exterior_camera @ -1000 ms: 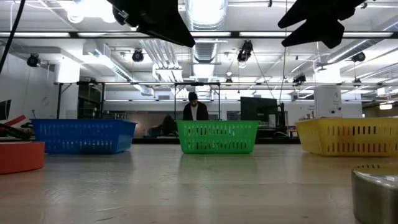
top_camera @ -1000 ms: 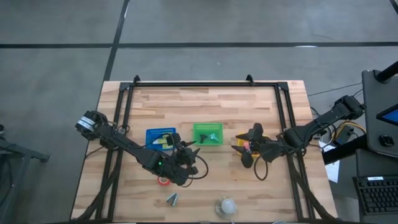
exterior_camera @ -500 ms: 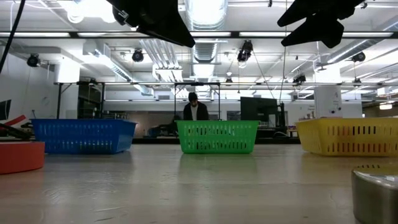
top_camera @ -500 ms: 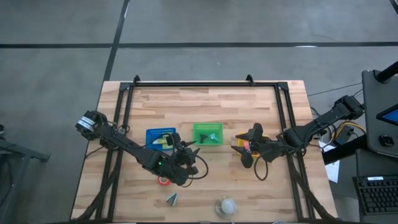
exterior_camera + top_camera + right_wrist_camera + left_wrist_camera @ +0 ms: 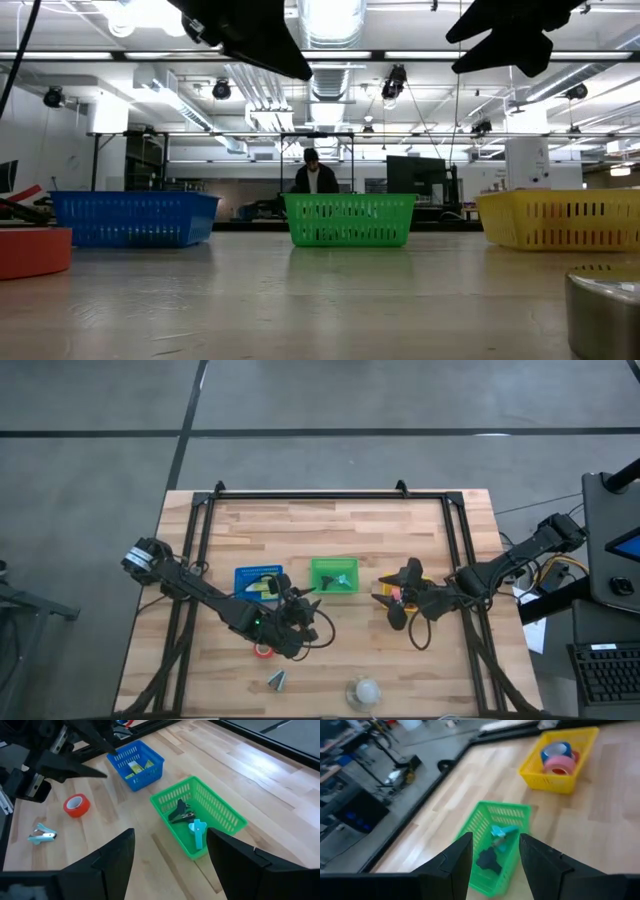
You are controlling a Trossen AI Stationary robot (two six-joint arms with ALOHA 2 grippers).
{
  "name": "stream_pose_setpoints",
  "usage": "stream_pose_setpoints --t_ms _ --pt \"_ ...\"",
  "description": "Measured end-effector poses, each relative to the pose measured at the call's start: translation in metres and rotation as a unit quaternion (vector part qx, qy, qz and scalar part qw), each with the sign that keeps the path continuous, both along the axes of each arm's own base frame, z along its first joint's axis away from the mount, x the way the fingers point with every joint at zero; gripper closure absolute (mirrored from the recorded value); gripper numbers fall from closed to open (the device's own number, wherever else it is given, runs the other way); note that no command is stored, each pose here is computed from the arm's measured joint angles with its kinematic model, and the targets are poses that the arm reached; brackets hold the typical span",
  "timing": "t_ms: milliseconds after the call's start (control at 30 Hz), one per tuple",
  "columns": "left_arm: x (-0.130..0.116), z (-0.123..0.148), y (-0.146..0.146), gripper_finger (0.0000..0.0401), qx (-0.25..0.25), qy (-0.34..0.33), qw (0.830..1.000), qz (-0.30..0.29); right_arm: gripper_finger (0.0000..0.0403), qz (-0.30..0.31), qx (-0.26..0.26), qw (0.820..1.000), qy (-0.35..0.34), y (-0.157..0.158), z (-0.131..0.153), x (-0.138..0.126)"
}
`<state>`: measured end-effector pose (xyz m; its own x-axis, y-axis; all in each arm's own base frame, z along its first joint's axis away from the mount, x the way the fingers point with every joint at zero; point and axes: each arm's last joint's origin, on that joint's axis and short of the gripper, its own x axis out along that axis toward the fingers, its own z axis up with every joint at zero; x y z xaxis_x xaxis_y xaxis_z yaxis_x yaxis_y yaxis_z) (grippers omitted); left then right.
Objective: Pick and place Stapler, Stapler remover, tape
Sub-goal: Put the orange tape into the yellow bin
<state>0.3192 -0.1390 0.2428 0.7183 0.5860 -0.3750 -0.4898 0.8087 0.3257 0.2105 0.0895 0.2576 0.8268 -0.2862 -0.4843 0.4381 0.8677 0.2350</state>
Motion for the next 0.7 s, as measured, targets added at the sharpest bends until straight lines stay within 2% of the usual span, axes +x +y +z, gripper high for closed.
stream_pose_setpoints --t_ms 133,233,333,433,600,700 --pt "-0.003 -0.006 0.0 0.0236 -0.036 0.035 0.998 -0.023 0.0158 0.007 0.001 1.0 -0.003 0.003 0.0 -0.001" --pt "-0.008 -0.012 -0.001 0.0236 -0.104 0.066 0.992 -0.036 0.0154 0.013 0.002 1.0 -0.003 0.005 0.0 -0.002" --pt "-0.014 -0.018 -0.005 0.0236 -0.171 0.118 0.976 -0.065 0.0151 0.014 0.001 1.0 -0.003 0.006 0.0 -0.002" --pt "-0.023 -0.023 -0.007 0.0236 -0.214 0.162 0.962 -0.058 0.0153 0.014 0.002 1.0 -0.004 0.006 0.001 -0.002" --pt "-0.04 -0.03 -0.012 0.0236 -0.253 0.233 0.938 -0.039 0.0161 0.009 -0.002 1.0 -0.007 0.006 0.001 -0.002" --pt "-0.049 -0.033 -0.021 0.0236 -0.278 0.267 0.921 -0.051 0.0164 0.009 -0.001 1.0 -0.01 0.006 0.001 -0.002"
